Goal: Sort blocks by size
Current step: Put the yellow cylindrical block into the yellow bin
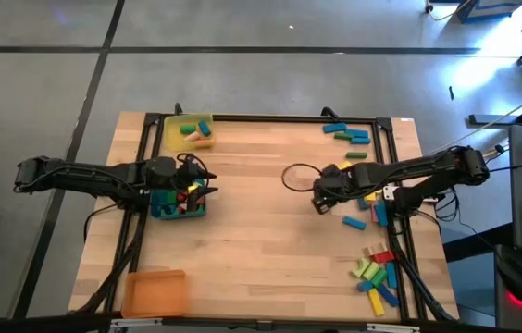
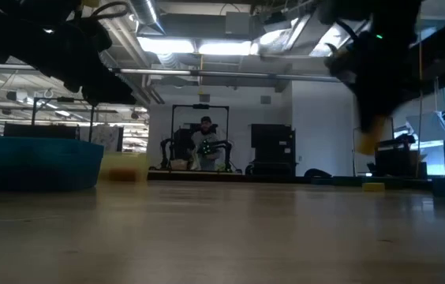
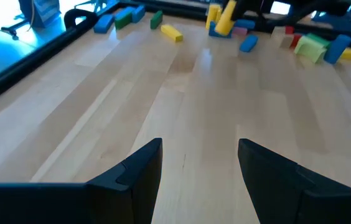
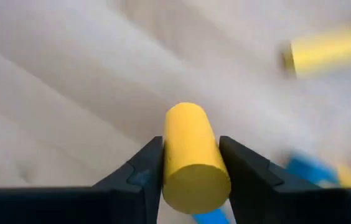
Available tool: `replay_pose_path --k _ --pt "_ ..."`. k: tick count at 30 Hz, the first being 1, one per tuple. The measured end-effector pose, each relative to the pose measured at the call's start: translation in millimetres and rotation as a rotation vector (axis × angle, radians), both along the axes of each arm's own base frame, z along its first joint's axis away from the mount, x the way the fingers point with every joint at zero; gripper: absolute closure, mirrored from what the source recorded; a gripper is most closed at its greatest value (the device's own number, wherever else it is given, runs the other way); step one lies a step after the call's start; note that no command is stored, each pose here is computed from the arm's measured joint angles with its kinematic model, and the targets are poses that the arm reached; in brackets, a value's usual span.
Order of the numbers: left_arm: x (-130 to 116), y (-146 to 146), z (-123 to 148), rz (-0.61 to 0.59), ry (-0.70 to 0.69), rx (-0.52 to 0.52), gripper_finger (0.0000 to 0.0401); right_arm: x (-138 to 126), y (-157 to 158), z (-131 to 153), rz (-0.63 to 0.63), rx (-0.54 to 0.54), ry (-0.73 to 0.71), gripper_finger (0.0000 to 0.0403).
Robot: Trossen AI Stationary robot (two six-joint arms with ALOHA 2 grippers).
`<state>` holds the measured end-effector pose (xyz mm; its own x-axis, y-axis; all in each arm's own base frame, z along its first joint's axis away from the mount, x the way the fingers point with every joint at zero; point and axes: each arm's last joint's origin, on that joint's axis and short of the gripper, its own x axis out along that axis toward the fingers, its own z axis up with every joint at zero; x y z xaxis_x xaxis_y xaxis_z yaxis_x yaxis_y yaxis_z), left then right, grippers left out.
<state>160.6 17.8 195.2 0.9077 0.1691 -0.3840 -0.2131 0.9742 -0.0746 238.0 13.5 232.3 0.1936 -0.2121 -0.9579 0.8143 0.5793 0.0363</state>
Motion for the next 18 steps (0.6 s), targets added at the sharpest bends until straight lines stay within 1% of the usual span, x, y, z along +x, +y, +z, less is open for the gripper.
replay_pose_path --k 1,3,5,7,11,15,18 --pt "0 0 2 0.0 -0.007 0.001 0.0205 5 -1 2 0.024 -0.031 -0.044 0.0259" --pt "1 0 6 0.0 -0.019 0.002 0.0205 16 -6 6 0.077 -0.06 -0.144 0.0257" --pt "0 0 12 -0.001 -0.042 0.007 0.0205 26 -11 9 0.122 -0.086 -0.232 0.0258" --pt "0 0 19 -0.005 -0.069 0.02 0.0205 38 -17 12 0.172 -0.135 -0.315 0.0262" --pt "-5 0 34 -0.005 -0.136 0.031 0.0205 60 -32 12 0.26 -0.231 -0.432 0.0263" --pt "-11 0 50 -0.011 -0.2 0.07 0.0205 84 -50 3 0.325 -0.336 -0.51 0.0259" --pt "-15 -1 61 -0.012 -0.253 0.084 0.0205 101 -65 -5 0.376 -0.377 -0.596 0.026"
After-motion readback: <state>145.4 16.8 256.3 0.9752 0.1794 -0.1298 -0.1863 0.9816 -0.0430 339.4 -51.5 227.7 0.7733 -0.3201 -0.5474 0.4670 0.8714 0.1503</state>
